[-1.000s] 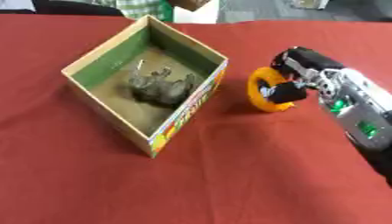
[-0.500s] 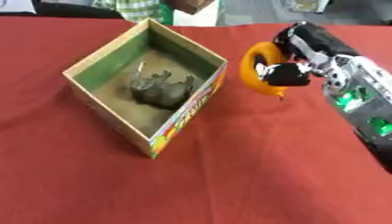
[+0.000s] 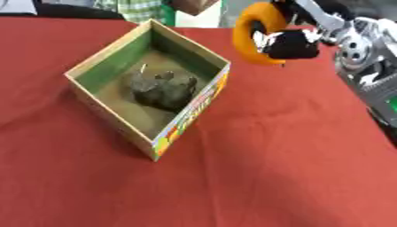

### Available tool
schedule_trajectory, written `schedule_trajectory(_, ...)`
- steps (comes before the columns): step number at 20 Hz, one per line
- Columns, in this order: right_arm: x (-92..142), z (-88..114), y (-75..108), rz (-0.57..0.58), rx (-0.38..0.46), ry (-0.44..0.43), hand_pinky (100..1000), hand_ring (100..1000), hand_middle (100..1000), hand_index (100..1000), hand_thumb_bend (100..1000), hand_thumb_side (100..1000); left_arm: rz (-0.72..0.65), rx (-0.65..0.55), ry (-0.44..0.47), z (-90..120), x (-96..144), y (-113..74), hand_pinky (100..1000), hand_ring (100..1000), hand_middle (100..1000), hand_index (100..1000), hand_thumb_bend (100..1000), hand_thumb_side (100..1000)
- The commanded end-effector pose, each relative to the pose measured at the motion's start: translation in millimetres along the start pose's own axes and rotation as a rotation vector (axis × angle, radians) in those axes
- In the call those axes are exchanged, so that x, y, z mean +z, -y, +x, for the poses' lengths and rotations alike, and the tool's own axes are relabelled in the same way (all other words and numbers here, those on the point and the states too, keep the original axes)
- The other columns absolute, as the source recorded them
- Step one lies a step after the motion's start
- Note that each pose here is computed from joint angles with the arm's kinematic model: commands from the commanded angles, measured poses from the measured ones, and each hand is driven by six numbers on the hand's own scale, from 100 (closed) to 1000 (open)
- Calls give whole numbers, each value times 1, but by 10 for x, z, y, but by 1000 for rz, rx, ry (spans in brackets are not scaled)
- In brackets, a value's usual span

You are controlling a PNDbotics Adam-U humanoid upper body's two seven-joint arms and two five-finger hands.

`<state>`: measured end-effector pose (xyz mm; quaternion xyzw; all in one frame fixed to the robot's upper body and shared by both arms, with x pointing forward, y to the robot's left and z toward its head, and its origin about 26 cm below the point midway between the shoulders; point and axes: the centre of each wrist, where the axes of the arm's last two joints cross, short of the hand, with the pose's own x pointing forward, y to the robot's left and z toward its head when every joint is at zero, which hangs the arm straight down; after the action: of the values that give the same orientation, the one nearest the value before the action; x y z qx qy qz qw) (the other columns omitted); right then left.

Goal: Pick up objects on the table and place them in the box.

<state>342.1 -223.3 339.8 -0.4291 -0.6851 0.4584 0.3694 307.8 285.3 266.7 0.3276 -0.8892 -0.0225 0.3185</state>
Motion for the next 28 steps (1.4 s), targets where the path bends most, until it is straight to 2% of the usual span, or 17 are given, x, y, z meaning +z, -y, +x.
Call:
schedule_trajectory(1,-45,116,169,-40,34,41,626,637,479,623,100,378,-2,-5,34,67,-43,-52,674,816,840,917,100,860)
schedule_trajectory(8,-289,314,158,-29,31,104,630,668,539,689,100,372,-6,2,32,66,-40,-49,672,814,840,917,100,862)
schedule_trajectory(15,-522,465,36,5,21,142,635,691,577,728,100,380,-13,15,36,77,-46,-39,670,813,840,917,100,864)
schedule_trajectory(21,-698,537,-171,75,11,166,633,711,591,738,100,384,-17,25,45,93,-57,-29,670,812,840,917,100,862)
schedule_trajectory(28,-821,493,-517,177,23,196,637,749,613,750,100,383,-22,32,46,100,-58,-17,670,817,840,917,100,860)
